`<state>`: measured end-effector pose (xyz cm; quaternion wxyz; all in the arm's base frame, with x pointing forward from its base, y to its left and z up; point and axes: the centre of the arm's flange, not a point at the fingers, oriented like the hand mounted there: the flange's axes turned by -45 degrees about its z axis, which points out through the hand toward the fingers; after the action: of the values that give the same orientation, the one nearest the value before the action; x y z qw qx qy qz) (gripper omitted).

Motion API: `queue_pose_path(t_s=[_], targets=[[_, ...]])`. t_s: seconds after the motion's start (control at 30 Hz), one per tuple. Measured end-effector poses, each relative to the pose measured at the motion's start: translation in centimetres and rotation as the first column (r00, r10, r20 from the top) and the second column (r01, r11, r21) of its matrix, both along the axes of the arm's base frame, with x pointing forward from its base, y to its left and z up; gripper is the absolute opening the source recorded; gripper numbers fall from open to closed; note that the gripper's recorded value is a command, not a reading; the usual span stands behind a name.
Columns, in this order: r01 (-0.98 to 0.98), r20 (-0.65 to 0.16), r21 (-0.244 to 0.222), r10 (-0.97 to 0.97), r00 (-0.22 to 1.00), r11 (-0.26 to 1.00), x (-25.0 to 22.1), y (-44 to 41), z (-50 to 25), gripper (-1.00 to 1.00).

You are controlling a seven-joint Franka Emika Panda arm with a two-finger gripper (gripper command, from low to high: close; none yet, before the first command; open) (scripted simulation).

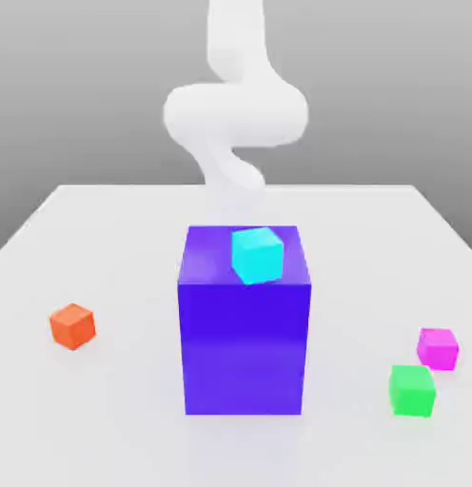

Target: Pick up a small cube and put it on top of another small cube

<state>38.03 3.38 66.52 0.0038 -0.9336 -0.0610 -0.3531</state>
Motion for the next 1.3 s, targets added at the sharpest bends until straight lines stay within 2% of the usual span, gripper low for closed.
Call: queue_pose_path(t_s=[0.2,0.4,0.57,0.73,0.93,0.97,1.17,1.3], targets=[[-0.326,-0.188,-0.1,0.304,0.934,0.94,4.4,9.7,-12.3,0.0],[-0.631,-0.372,-0.141,0.55,0.748,0.763,2.9,19.1,-25.1,0.0],[-0.836,-0.514,-0.127,0.685,0.516,0.534,-2.2,25.4,-35.5,0.0],[-0.965,-0.635,-0.071,0.735,0.239,0.252,-10.1,29.0,-45.2,0.0],[-0.979,-0.658,-0.05,0.731,0.181,0.197,-11.6,29.2,-52.4,0.0],[-0.979,-0.658,-0.049,0.731,0.18,0.196,-11.6,29.1,-53.4,-1.0],[-0.979,-0.659,-0.05,0.73,0.18,0.196,-11.7,29.1,-53.8,-1.0],[-0.979,-0.659,-0.05,0.73,0.18,0.196,-11.6,29.2,-50.9,-1.0]])
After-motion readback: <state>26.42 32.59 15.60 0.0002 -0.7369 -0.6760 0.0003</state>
